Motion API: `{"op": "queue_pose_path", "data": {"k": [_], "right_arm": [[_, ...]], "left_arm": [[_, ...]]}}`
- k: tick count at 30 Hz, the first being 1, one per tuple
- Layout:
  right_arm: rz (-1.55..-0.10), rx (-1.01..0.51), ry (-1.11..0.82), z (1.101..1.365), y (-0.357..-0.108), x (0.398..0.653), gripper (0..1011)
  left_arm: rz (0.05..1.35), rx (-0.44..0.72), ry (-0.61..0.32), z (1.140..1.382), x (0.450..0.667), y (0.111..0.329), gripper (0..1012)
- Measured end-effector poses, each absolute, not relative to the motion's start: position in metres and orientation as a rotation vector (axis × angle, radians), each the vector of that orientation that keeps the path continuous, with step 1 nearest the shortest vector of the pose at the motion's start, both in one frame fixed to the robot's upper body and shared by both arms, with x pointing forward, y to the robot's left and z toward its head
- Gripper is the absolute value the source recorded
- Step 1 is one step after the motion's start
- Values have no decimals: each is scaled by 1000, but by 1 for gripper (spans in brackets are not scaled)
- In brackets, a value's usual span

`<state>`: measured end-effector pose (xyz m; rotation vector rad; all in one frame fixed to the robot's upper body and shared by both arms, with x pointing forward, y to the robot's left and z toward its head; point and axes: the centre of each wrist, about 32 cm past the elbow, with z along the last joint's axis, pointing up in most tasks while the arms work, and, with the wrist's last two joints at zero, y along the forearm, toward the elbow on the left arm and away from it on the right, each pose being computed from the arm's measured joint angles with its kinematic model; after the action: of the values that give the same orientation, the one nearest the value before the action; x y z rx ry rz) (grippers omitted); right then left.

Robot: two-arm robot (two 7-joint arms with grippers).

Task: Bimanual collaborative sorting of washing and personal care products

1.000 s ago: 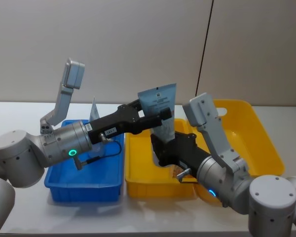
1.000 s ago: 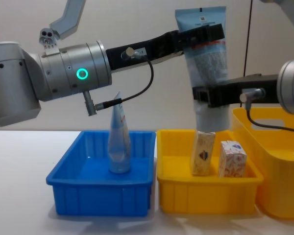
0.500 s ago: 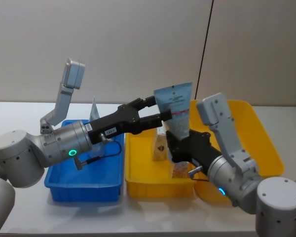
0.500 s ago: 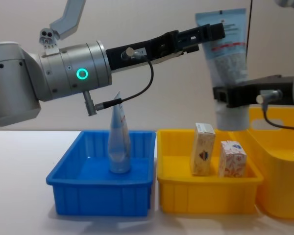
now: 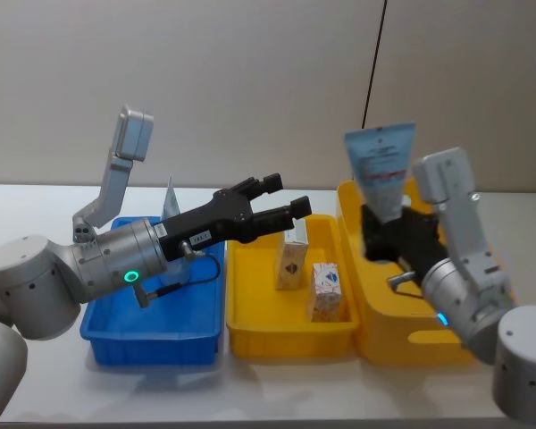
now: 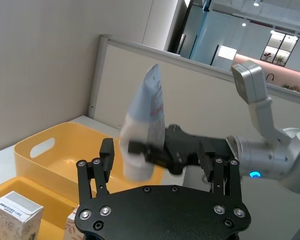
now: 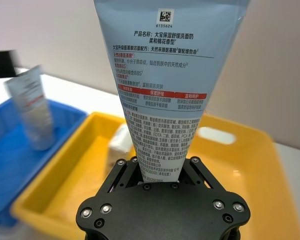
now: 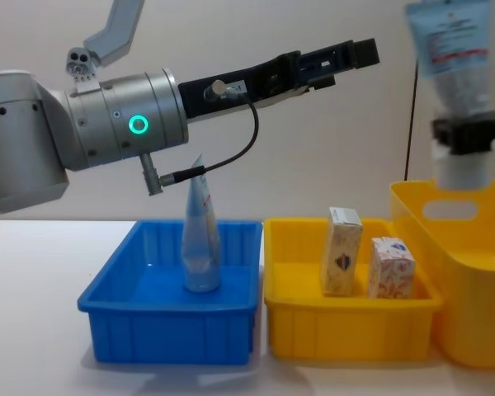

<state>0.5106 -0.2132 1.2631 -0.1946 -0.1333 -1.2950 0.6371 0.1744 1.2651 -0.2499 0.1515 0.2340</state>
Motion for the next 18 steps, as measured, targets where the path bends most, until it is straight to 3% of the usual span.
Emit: {"op": "queue_pose_path", "data": {"k": [18], "right_arm": [[-1570,-192,-208,1267,-263,524,210]], "left_arm": [[234,-250,152,1265,637,174,1002]]}}
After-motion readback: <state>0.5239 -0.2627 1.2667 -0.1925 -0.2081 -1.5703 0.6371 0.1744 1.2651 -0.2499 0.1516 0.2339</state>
